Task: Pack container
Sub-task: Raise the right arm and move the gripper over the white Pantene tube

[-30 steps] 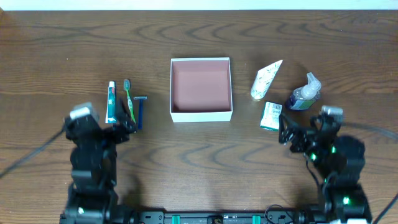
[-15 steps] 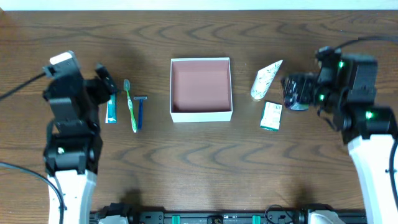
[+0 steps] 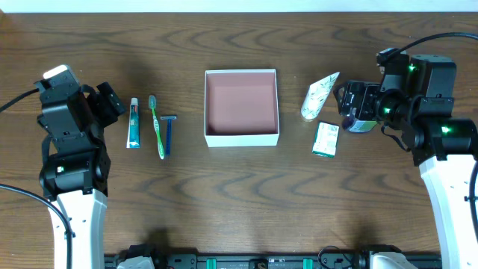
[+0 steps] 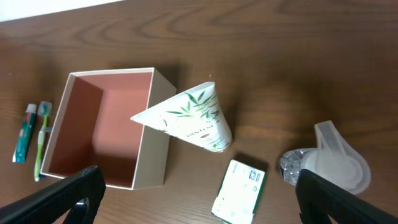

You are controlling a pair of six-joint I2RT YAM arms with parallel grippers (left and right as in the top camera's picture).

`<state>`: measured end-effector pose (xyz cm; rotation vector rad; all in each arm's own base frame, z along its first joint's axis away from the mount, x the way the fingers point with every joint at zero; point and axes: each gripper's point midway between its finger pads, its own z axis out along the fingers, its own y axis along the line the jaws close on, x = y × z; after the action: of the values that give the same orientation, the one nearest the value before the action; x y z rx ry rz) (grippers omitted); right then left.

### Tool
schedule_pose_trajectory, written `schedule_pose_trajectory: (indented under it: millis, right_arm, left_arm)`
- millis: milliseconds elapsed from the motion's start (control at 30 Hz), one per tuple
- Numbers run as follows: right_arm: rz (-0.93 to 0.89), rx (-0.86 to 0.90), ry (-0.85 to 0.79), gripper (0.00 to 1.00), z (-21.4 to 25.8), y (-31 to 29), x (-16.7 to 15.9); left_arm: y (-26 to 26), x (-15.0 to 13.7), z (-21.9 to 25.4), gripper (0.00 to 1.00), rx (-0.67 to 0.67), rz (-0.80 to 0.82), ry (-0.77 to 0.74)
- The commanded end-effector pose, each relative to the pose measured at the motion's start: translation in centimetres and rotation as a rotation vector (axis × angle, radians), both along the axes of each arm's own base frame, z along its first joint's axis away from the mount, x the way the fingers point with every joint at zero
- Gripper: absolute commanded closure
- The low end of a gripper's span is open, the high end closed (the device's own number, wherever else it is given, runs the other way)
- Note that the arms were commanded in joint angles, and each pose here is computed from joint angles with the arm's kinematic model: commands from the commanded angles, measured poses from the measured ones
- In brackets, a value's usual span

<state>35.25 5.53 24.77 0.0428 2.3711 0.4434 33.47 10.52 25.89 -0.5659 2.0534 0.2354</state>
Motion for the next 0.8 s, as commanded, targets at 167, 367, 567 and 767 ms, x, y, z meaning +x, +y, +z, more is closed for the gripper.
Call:
schedule_pose_trajectory:
  millis: [167,367,567,767]
  right_arm:
    - [-0.013,0.015,0.045,0.01,2.7,2.4,1.4]
    - [-0.1,0.025,0.098,0.01,2.6,4.7,3.8]
    - [0.02,0.046,0.004,0.01,4.0,8.2,5.5]
    - [-0.208,0.146,0.166,0.06,2.1,6.8,4.2]
  left_arm:
    - [0.0,0.2,0.9,0.02,0.012,-0.016,-0.013]
    - [0.0,0.2,0.9,0.02,0.012,-0.016,-0.013]
    - [0.0,0.2,0.9,0.02,0.012,-0.016,-0.013]
    - [0.0,0.2,0.9,0.02,0.012,-0.016,-0.013]
